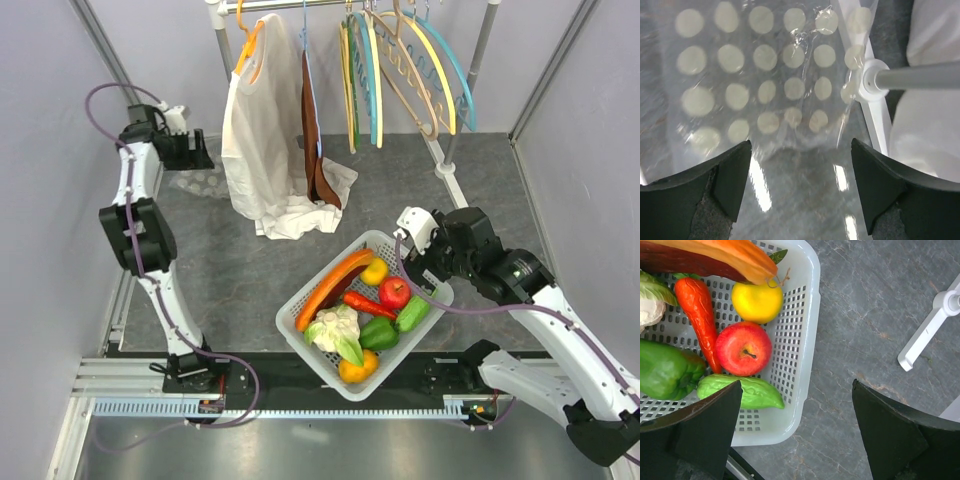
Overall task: Place the food in the zip-top bag and seal the zipper
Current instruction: Pick up the zipper food storage bag at the corner of the board.
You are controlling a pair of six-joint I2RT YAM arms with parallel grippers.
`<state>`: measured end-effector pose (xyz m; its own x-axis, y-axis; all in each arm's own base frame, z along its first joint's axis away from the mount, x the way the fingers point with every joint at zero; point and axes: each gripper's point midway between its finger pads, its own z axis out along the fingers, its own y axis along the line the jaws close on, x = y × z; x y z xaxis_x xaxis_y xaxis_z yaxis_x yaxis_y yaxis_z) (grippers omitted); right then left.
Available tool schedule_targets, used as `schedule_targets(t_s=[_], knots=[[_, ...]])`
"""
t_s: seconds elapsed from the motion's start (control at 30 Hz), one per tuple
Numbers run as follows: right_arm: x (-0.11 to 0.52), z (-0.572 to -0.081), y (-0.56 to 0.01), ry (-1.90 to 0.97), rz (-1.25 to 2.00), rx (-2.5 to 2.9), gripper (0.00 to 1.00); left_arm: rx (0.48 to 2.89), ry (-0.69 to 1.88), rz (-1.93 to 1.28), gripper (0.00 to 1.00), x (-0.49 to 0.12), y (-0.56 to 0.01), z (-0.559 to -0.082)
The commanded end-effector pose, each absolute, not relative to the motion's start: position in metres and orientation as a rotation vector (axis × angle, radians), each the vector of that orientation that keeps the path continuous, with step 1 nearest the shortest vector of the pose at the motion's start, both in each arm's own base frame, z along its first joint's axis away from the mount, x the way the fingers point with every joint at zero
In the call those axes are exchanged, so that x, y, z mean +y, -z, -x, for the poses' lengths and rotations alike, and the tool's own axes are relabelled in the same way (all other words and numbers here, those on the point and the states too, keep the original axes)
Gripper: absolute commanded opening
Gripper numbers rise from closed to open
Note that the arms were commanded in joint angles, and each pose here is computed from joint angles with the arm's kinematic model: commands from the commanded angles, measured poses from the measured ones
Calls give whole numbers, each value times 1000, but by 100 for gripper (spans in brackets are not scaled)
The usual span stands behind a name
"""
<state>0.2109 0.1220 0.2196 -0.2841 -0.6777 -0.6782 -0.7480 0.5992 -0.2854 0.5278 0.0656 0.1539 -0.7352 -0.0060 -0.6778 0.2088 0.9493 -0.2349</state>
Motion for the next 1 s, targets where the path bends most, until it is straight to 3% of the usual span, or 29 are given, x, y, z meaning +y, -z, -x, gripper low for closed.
schedule_targets(t_s=[0.0,0.27,0.37,0.43,0.53,0.63,0.67,0.97], knots=[[129,-213,-230,-149,1119,2017,98,2314,283,-290,85,31,-144,-571],[130,-219,-233,-135,1129,2023,98,2348,158,-379,81,11,-94,-600],[132,-223,-238,-136,1119,2017,98,2369,121,-394,74,15,-83,-600],[136,-225,-242,-156,1091,2016,98,2383,97,-399,56,17,-81,-596],[142,-225,-250,-198,1070,2007,98,2405,55,-410,40,27,-85,-585],[148,-228,-267,-225,1054,1963,98,2434,44,-422,15,37,-99,-564],[149,-229,-278,-224,1039,1938,98,2438,36,-407,2,46,-108,-555],[153,-225,-322,-283,958,1854,98,2446,172,-336,2,72,-181,-452]])
